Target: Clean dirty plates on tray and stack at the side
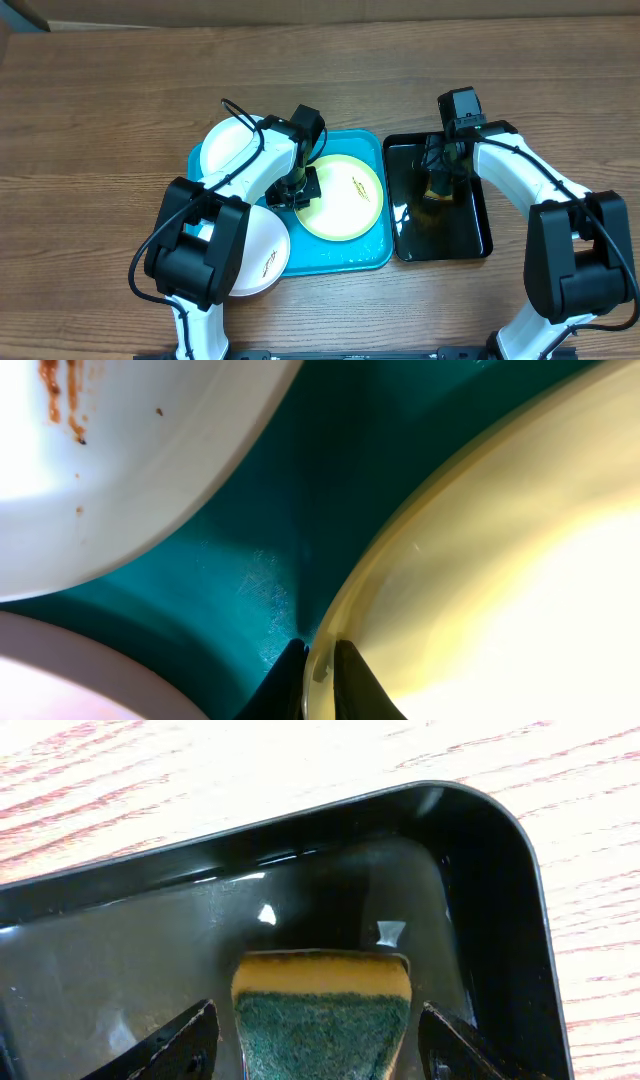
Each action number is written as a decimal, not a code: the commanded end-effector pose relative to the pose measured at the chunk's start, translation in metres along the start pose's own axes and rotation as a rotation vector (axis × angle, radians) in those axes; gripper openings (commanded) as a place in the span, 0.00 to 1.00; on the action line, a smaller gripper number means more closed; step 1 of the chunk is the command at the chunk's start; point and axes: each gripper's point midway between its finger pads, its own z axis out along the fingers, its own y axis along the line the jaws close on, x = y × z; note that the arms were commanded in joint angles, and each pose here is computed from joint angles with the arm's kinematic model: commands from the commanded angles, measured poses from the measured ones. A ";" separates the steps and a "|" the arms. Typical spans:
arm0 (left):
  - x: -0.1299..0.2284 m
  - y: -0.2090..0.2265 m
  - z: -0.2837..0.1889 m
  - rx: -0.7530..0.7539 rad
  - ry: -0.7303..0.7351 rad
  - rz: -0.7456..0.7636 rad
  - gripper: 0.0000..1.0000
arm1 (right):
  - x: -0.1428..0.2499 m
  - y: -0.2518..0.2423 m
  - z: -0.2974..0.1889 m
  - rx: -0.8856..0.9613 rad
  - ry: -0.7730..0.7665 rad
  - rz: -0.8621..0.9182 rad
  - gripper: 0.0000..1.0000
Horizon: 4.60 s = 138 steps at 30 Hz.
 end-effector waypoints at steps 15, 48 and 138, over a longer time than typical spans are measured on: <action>-0.001 0.003 0.012 -0.033 -0.006 0.022 0.10 | 0.009 -0.004 0.024 0.030 0.036 0.028 0.61; -0.001 0.003 0.012 -0.032 -0.006 0.040 0.17 | 0.051 0.011 -0.005 -0.055 0.273 0.012 0.62; -0.001 0.003 0.012 -0.032 -0.007 0.040 0.04 | 0.032 0.033 -0.102 -0.194 0.291 -0.019 0.04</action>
